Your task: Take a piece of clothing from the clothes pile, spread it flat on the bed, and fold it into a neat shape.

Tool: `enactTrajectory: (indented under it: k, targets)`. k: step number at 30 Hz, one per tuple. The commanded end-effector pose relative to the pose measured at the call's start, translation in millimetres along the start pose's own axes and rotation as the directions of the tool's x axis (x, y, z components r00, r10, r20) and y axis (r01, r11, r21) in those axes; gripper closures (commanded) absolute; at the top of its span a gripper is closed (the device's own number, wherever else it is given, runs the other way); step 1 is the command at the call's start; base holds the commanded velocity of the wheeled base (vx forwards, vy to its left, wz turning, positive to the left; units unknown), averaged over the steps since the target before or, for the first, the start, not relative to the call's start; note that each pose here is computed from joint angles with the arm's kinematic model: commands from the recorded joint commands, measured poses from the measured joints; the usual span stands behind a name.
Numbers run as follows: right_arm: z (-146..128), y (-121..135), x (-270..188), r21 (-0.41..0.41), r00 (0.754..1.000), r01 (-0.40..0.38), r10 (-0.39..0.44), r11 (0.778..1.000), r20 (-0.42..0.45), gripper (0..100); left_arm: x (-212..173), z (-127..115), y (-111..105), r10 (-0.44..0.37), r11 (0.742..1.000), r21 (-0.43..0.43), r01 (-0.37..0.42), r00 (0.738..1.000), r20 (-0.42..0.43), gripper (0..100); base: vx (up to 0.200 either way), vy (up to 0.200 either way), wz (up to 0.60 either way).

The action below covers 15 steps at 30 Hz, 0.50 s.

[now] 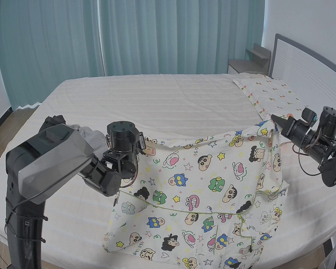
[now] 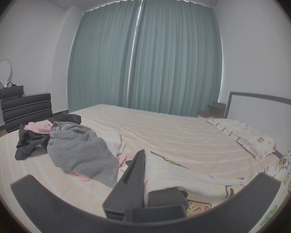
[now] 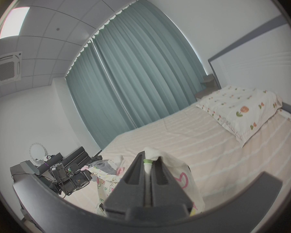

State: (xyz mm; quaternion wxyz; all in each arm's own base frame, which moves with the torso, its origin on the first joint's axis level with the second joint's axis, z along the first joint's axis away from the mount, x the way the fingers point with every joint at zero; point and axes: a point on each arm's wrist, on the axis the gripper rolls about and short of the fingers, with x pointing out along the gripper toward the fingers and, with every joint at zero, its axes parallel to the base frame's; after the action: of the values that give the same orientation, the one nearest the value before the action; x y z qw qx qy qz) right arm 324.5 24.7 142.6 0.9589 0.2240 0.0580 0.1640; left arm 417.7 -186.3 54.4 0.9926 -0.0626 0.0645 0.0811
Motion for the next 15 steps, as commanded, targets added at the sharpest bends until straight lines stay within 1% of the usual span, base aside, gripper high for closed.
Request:
enactTrajectory:
  k: [1, 2, 3, 4, 6, 7, 8, 10, 13, 14, 15]
  targets:
    - [-44.5, -40.4, 45.9, 0.024, 0.996, 0.078, -0.076, 0.997, -0.056, 100, 27.4, -51.6, 0.7, 0.03, 0.999, 0.042, -0.027, 0.998, -0.061, 100, 0.0, 0.0, 0.0]
    - [-44.5, -40.4, 45.9, 0.024, 0.996, 0.078, -0.076, 0.997, -0.056, 100, 27.4, -51.6, 0.7, 0.03, 0.999, 0.042, -0.027, 0.998, -0.061, 100, 0.0, 0.0, 0.0]
    - [-55.8, -51.1, 58.9, 0.025, 0.993, 0.108, -0.106, 0.994, -0.052, 100, 33.1, -56.7, -1.2, 0.034, 0.999, 0.043, -0.031, 0.997, -0.064, 100, 0.0, 0.0, 0.0]
    - [-62.0, -56.8, 66.0, 0.026, 0.992, 0.12, -0.119, 0.992, -0.053, 100, 36.7, -58.1, -2.3, 0.037, 0.998, 0.043, -0.034, 0.997, -0.064, 100, 0.0, 0.0, 0.0]
    - [-65.5, -60.5, 71.4, 0.026, 0.991, 0.125, -0.123, 0.992, -0.052, 100, 40.4, -58.5, -2.9, 0.04, 0.998, 0.041, -0.037, 0.997, -0.062, 100, 0.0, 0.0, 0.0]
    - [-72.7, -69.0, 83.7, 0.029, 0.99, 0.132, -0.131, 0.991, -0.053, 100, 50.9, -60.8, -1.9, 0.051, 0.998, 0.037, -0.048, 0.997, -0.057, 0, 0.0, 0.0, 0.0]
    - [-73.8, -70.5, 86.5, 0.031, 0.99, 0.132, -0.13, 0.991, -0.052, 0, 53.2, -61.6, -2.3, 0.052, 0.998, 0.038, -0.05, 0.997, -0.058, 0, 0.0, 0.0, 0.0]
    - [-82.9, -79.2, 102.7, 0.038, 0.99, 0.132, -0.131, 0.99, -0.045, 0, 69.3, -70.2, 0.5, 0.077, 0.996, 0.043, -0.074, 0.995, -0.068, 0, 0.0, 0.0, 0.0]
    - [-98.4, -89.7, 119.2, 0.059, 0.984, 0.178, -0.176, 0.982, -0.036, 0, 82.9, -77.8, 2.7, 0.107, 0.994, 0.035, -0.105, 0.993, -0.059, 0, 0.0, 0.0, 0.0]
    - [-98.4, -89.7, 119.2, 0.059, 0.984, 0.178, -0.176, 0.982, -0.036, 0, 82.9, -77.8, 2.7, 0.107, 0.994, 0.035, -0.105, 0.993, -0.059, 0, 0.0, 0.0, 0.0]
    - [-100.7, -94.0, 126.0, 0.076, 0.979, 0.202, -0.202, 0.976, -0.012, 0, 86.0, -79.6, 5.2, 0.121, 0.992, 0.033, -0.119, 0.991, -0.053, 0, 0.0, 0.0, 0.0]
